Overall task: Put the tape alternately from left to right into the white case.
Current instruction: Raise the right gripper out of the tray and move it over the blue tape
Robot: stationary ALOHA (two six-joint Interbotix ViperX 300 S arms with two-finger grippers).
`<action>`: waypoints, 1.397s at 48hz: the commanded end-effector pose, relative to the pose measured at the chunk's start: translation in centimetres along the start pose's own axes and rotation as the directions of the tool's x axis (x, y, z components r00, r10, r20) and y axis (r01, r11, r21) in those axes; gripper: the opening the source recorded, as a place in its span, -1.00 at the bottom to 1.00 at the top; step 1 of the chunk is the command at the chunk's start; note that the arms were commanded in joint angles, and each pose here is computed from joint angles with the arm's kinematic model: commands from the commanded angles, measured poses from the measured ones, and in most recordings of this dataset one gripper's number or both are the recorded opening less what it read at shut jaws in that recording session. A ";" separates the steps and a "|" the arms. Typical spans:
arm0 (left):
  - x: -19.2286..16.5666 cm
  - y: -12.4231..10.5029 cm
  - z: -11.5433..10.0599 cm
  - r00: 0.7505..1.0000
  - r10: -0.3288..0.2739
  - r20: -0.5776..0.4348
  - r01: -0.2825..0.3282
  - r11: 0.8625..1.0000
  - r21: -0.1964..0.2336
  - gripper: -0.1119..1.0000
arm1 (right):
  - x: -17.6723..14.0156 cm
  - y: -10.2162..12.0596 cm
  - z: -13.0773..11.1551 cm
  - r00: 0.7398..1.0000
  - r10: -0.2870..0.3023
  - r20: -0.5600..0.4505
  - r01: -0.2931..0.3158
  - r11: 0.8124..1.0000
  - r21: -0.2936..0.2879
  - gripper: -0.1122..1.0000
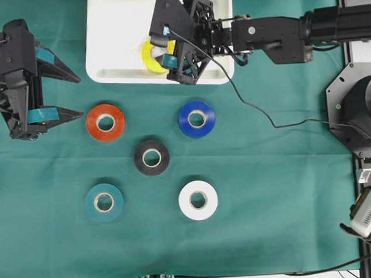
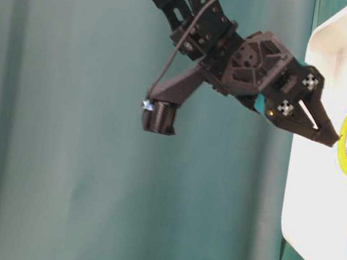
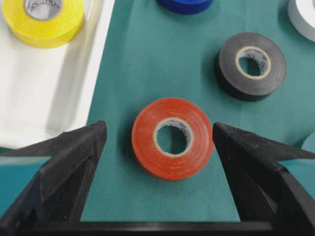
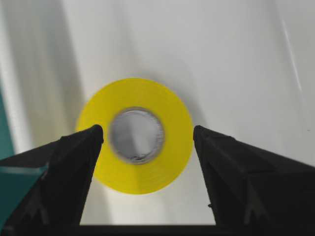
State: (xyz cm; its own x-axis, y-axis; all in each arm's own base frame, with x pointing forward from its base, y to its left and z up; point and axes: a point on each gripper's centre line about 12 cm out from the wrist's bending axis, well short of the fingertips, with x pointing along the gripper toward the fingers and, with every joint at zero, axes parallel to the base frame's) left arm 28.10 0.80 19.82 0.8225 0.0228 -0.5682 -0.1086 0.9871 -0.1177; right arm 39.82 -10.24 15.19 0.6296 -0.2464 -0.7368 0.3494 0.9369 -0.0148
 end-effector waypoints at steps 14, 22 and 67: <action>-0.1 0.0 0.4 1.000 0.000 0.019 0.000 1.000 -0.002 0.54 | -7.0 2.2 3.1 0.977 0.085 0.198 -0.080 0.996 -0.034 0.65; -0.1 0.0 0.3 1.000 0.001 0.016 -0.001 1.000 -0.003 0.54 | -8.5 2.9 2.9 0.955 0.139 0.262 -0.130 0.990 -0.052 0.65; -0.1 -0.2 0.5 1.000 -0.006 0.022 0.006 1.000 -0.006 0.54 | -10.3 6.0 -0.1 0.890 0.306 0.338 -0.277 0.952 -0.133 0.65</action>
State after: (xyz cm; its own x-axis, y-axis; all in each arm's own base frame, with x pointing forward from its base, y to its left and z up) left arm 27.88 0.80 19.41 0.8164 0.0226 -0.5770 -0.1125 0.9863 -0.1205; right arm 35.67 -2.67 20.14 0.8662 -0.0306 -0.4987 0.0918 0.9909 0.0986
